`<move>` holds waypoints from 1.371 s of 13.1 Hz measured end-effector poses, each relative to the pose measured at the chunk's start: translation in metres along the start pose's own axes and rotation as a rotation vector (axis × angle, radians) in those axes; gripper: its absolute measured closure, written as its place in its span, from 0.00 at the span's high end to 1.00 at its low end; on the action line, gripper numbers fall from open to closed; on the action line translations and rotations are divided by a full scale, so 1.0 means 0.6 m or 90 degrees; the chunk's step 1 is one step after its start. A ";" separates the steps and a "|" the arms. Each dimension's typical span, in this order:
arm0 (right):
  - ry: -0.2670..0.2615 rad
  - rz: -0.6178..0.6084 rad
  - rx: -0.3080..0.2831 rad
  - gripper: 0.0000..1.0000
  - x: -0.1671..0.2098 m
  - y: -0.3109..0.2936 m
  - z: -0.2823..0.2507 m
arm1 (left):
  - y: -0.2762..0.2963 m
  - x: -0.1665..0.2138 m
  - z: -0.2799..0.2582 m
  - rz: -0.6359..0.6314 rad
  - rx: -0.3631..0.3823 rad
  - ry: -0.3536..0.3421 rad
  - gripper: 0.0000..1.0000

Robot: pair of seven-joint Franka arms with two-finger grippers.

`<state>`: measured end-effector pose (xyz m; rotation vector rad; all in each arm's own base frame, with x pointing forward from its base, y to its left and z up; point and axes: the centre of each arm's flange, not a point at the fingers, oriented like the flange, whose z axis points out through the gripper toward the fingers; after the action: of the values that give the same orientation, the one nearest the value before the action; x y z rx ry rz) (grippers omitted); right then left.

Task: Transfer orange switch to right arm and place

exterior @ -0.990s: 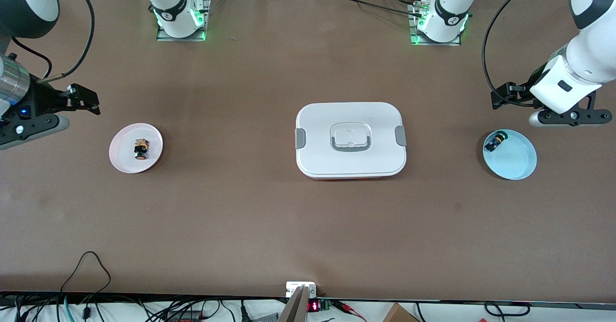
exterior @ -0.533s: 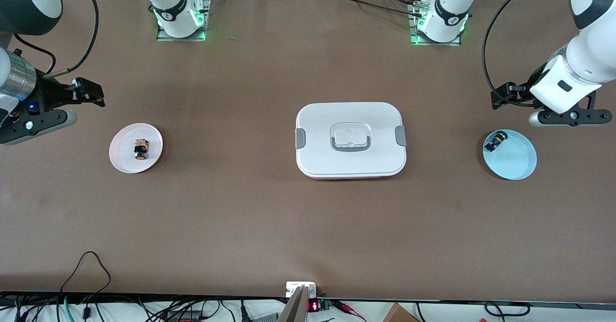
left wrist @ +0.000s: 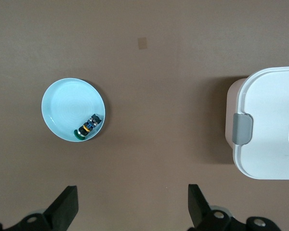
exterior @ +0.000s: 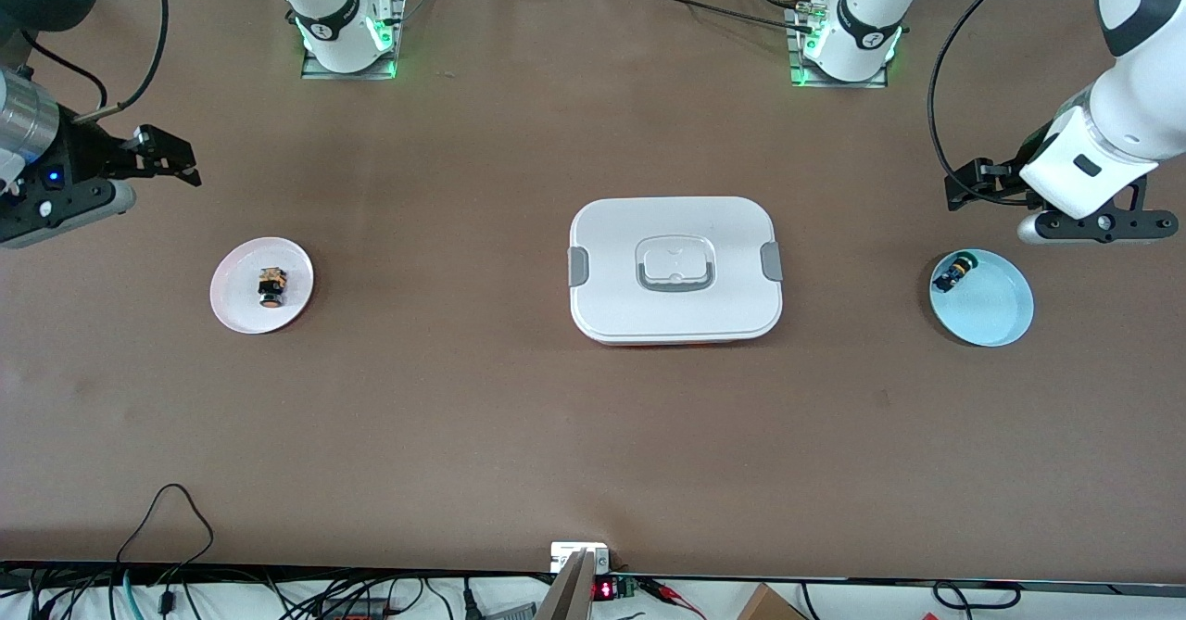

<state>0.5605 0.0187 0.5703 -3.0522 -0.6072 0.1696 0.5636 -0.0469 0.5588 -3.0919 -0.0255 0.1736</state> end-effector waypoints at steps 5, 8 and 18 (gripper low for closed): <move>0.005 -0.022 -0.041 1.00 -0.034 -0.041 0.004 | 0.000 0.000 0.000 0.000 0.000 0.000 1.00; 0.001 0.019 -0.051 1.00 -0.031 -0.049 0.009 | 0.000 0.000 0.000 0.000 0.000 0.000 1.00; 0.018 0.058 -0.051 1.00 -0.032 -0.019 0.011 | 0.000 0.000 0.000 0.000 0.000 0.000 1.00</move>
<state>0.5375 0.0218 0.5662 -3.1561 -0.4849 0.1056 0.5636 -0.0470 0.5588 -3.0919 -0.0252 0.1737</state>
